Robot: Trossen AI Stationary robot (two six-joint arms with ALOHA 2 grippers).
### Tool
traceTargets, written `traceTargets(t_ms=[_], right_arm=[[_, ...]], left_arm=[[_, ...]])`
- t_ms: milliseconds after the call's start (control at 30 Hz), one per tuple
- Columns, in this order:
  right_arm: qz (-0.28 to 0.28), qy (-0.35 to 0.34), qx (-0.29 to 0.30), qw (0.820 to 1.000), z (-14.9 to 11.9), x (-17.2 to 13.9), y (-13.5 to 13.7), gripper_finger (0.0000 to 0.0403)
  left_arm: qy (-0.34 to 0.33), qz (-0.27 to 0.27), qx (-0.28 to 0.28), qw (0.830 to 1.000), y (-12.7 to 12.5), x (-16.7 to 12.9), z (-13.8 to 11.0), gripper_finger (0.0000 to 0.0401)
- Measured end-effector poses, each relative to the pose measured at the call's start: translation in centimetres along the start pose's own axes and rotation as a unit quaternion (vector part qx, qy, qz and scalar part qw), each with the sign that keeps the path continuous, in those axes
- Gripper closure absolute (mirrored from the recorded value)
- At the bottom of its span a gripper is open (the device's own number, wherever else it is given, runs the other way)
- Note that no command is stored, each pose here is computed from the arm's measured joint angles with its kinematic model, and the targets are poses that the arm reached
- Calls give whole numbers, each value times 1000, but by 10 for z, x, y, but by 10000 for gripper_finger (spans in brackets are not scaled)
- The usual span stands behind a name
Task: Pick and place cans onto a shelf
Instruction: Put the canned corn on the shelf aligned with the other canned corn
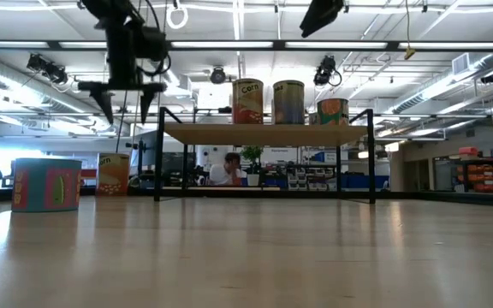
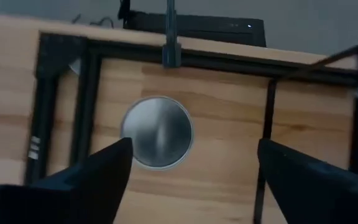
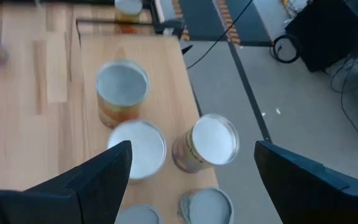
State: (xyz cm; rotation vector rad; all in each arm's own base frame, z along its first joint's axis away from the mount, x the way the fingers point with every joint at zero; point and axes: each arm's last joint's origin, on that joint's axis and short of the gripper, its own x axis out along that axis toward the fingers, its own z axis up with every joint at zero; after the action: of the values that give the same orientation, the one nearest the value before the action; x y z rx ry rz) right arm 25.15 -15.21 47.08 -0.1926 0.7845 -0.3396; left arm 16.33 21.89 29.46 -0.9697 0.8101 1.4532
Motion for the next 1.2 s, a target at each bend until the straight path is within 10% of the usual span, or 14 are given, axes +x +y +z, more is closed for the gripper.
traceTargets(t_ms=[400, 1200], right_arm=[[7, 45, -16, 999, -16, 20, -6, 57], [-55, 21, -8, 998, -10, 24, -14, 57]], left_arm=[[-24, 34, -102, 994, 10, 50, -20, 42], [-30, 71, -99, 992, 11, 77, -25, 42]])
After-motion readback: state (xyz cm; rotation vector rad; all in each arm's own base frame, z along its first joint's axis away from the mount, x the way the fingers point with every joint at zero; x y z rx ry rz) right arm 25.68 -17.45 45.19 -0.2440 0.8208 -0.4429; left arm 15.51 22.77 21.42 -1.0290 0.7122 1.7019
